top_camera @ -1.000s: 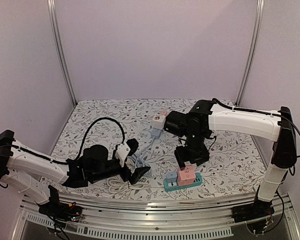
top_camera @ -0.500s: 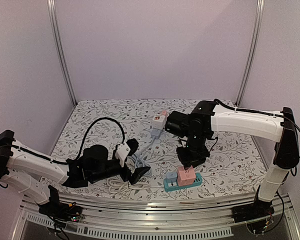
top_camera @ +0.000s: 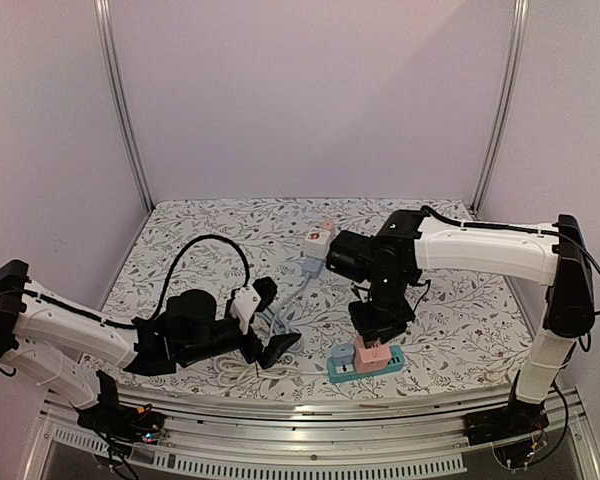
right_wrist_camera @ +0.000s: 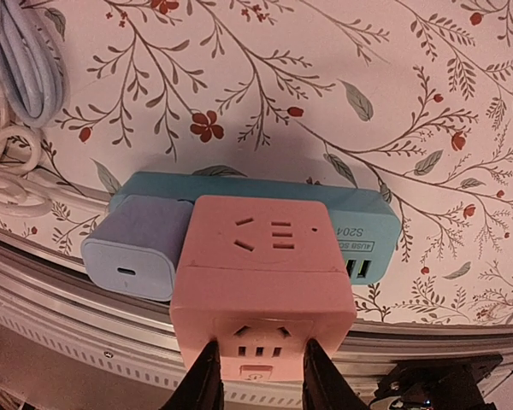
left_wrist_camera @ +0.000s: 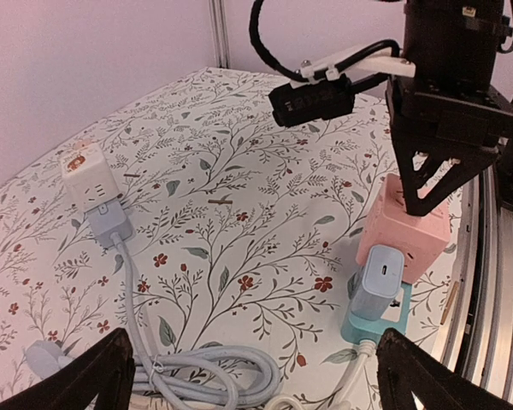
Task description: Insert the plug
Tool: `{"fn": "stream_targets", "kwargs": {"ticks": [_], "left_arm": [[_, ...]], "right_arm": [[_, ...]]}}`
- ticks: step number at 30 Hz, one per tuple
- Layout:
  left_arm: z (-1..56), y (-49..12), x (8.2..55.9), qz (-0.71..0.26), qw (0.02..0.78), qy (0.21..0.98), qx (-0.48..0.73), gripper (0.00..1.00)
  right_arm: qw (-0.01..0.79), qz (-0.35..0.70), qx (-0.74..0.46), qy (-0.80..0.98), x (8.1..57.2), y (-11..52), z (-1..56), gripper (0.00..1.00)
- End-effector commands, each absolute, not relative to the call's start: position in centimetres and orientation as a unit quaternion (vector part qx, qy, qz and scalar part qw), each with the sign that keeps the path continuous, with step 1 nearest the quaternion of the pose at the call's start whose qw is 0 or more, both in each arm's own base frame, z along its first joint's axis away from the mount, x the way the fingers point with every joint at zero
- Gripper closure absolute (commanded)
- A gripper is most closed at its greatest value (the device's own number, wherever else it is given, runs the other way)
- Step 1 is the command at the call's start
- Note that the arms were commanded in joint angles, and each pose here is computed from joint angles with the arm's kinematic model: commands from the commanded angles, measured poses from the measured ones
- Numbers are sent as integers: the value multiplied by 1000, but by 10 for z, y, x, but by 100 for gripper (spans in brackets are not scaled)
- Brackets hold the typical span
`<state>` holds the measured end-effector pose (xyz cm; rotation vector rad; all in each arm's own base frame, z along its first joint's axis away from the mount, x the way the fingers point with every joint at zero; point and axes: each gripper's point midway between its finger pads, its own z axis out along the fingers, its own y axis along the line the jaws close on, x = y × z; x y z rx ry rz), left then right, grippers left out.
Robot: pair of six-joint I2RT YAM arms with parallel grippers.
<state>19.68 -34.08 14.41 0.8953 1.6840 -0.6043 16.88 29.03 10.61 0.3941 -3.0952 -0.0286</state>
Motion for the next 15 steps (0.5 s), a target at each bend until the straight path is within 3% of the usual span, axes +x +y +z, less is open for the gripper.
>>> {"fn": "stream_targets", "kwargs": {"ticks": [1,15], "left_arm": [[144,-336,200,-250,546,707,375,2],[143,-337,200,-250,546,706,376,2]], "right_arm": [[35,10,130,-991,163,291,76,69],[49,28,127,-990,160,288,51,69]]}}
